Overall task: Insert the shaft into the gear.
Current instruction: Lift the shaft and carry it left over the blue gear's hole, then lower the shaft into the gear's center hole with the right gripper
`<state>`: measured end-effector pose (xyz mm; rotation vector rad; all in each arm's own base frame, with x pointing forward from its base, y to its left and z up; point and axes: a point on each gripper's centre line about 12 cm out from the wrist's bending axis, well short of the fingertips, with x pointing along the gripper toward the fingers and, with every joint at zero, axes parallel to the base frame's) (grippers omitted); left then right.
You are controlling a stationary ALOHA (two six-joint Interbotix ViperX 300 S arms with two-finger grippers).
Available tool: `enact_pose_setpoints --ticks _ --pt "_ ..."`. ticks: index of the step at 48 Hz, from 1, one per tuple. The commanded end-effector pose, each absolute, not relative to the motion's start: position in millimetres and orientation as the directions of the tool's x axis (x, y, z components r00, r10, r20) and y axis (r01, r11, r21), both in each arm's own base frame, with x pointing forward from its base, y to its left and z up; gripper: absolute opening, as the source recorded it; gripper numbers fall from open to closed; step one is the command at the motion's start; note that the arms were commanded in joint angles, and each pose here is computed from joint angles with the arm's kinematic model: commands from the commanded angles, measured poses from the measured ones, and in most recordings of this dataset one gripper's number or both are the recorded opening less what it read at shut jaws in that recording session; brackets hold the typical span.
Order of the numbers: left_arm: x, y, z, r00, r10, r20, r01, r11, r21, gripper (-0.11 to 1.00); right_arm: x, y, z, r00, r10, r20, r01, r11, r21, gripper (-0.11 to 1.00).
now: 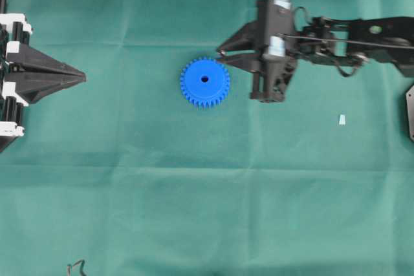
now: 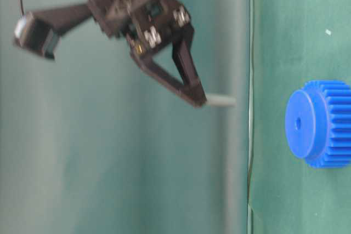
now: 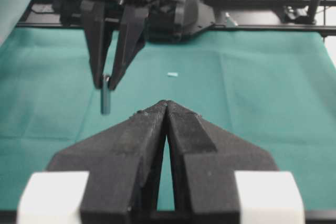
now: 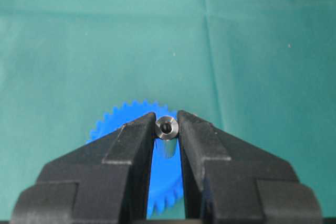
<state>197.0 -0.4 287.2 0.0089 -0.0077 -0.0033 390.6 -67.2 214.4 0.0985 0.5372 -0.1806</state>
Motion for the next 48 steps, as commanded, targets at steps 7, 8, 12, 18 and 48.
enact_pose_setpoints --ticks 7,8,12,18,48 --pt "199 0 298 0.999 -0.003 0.034 0.002 1.000 0.009 0.00 412 -69 227 0.863 -0.146 -0.484 0.191 0.981 0.046 0.17" --pt "199 0 299 0.999 -0.003 0.037 0.002 1.000 0.009 0.00 412 -70 227 0.865 -0.146 -0.481 0.191 0.981 0.046 0.17" --pt "199 0 299 0.999 -0.003 0.037 0.002 1.000 0.009 0.00 412 -70 227 0.865 -0.146 -0.481 0.192 0.980 0.047 0.17" --pt "199 0 299 0.999 -0.003 0.037 0.002 1.000 0.010 0.00 412 -69 225 0.864 -0.145 -0.482 0.193 0.980 0.051 0.17" --pt "199 0 297 1.000 -0.002 0.025 0.002 1.000 0.012 0.00 417 -58 147 0.837 -0.132 -0.531 0.202 0.976 0.076 0.17"
